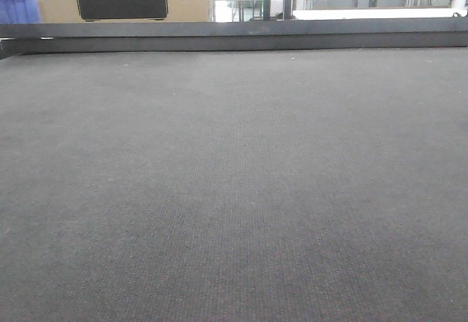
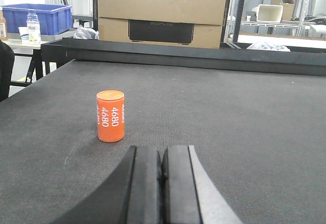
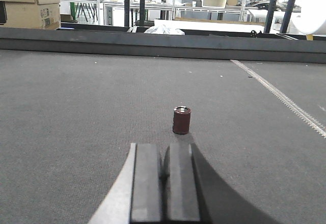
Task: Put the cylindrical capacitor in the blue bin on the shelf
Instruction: 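Move the right gripper down over the maroon capacitor, left toward orange cylinder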
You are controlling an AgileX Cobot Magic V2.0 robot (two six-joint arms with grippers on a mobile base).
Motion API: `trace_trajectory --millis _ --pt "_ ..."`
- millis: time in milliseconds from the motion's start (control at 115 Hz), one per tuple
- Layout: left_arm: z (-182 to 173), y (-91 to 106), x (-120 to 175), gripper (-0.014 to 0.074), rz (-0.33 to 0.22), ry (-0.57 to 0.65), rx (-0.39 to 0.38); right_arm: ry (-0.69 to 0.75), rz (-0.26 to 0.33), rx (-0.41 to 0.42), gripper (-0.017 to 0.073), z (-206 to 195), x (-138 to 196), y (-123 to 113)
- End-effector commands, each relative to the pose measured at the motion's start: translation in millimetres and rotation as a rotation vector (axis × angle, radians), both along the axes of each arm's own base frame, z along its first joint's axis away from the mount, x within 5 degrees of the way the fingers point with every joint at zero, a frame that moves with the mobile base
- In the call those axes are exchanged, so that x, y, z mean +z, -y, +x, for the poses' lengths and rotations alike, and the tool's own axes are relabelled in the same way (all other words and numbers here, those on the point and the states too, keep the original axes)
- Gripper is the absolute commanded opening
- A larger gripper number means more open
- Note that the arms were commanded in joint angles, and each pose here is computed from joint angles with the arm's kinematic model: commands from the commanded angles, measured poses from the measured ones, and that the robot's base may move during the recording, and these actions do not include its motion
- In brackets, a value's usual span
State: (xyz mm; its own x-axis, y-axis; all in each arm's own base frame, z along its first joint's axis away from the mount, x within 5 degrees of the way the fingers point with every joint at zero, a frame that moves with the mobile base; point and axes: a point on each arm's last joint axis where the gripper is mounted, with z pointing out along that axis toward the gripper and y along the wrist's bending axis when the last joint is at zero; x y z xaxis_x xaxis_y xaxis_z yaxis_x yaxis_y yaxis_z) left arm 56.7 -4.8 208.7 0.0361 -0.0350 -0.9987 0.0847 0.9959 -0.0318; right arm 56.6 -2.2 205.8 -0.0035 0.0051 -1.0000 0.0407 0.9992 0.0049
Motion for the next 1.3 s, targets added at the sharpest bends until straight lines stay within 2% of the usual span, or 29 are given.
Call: trace_trajectory --millis 0,296,539,678,765,896,992,1052,1200,1287 --pt "-1 0.3 2 -0.0111 -0.005 0.020 -0.007 0.016 -0.009 -0.003 -0.0154 0 1 0" --pt "-1 0.1 4 -0.0111 -0.007 0.042 -0.005 0.016 -0.009 -0.003 -0.0154 0 1 0" --pt "-2 -0.6 13 -0.0111 -0.019 0.146 0.001 0.046 -0.010 -0.004 -0.0154 0 3 0" --pt "-2 -1.1 16 -0.0111 -0.052 0.175 0.003 0.083 -0.012 -0.006 -0.0154 0 7 0" --pt "-3 -2.1 17 -0.0111 -0.115 0.184 0.005 0.137 -0.014 -0.008 -0.0154 -1 12 1" --pt "-3 -3.4 19 -0.0111 -0.179 0.201 0.008 0.221 -0.013 -0.011 -0.0154 -2 19 1" --pt "-9 -3.1 45 -0.0111 -0.183 0.249 -0.004 0.244 -0.012 -0.009 -0.0154 -6 36 0" --pt "-14 -2.3 63 -0.0111 -0.160 0.260 -0.014 0.235 -0.012 -0.006 -0.0154 -11 54 0" --pt "-18 -0.8 118 -0.0111 -0.038 0.231 -0.014 0.336 -0.017 -0.003 -0.0154 -33 108 -1" --pt "-12 -0.6 147 -0.0111 0.029 0.158 -0.002 0.403 -0.020 -0.002 -0.0154 -44 136 -2"
